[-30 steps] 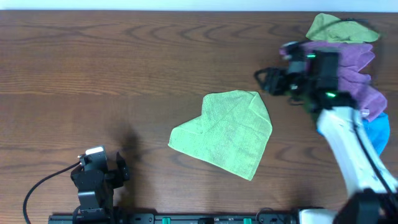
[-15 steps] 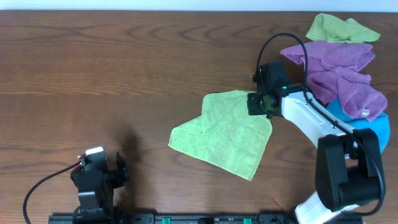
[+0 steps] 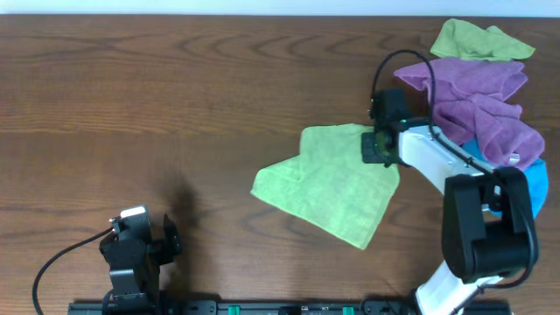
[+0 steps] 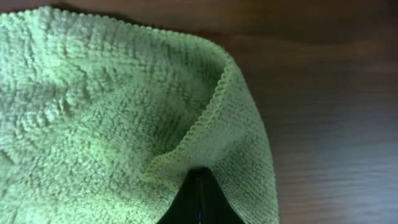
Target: Fold the cloth
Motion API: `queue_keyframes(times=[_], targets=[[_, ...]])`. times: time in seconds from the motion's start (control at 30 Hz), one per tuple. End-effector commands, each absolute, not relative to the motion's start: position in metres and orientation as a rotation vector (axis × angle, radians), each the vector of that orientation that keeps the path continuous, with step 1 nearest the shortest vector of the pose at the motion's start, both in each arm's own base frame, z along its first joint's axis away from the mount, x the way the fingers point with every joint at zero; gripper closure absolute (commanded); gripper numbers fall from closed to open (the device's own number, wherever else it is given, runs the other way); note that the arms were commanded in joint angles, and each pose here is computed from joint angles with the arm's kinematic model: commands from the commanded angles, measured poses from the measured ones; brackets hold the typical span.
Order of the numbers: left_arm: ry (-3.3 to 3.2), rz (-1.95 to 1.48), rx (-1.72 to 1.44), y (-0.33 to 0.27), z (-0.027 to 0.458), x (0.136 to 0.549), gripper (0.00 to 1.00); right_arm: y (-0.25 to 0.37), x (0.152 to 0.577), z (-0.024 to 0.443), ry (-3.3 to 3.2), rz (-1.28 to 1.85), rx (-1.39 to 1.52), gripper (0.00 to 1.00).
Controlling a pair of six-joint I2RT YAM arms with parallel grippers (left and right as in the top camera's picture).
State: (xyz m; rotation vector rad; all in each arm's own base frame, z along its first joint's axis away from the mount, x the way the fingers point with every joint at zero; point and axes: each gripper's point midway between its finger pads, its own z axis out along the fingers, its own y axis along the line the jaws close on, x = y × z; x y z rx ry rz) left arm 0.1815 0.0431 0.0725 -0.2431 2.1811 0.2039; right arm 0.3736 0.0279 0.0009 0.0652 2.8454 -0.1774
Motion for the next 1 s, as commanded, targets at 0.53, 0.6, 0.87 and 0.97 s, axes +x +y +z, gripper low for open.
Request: queue_keyframes(times=[0.53, 0.6, 0.87, 0.97], targets=[[2.197, 0.213, -0.250, 0.044, 0.067, 0.180, 0.05, 0.031, 0.378, 0.241, 2.571, 0.024, 0.161, 0.40], [2.197, 0.213, -0.250, 0.044, 0.067, 0.180, 0.05, 0.010, 0.345, 0.245, 2.591, -0.083, 0.299, 0.37], [2.197, 0.213, -0.250, 0.044, 0.067, 0.180, 0.04, 0.029, 0.304, 0.191, 2.735, -0.098, 0.130, 0.46], [2.197, 0.213, -0.250, 0.044, 0.067, 0.180, 0.04, 0.062, 0.318, 0.151, 2.712, 0.008, -0.047, 0.49]])
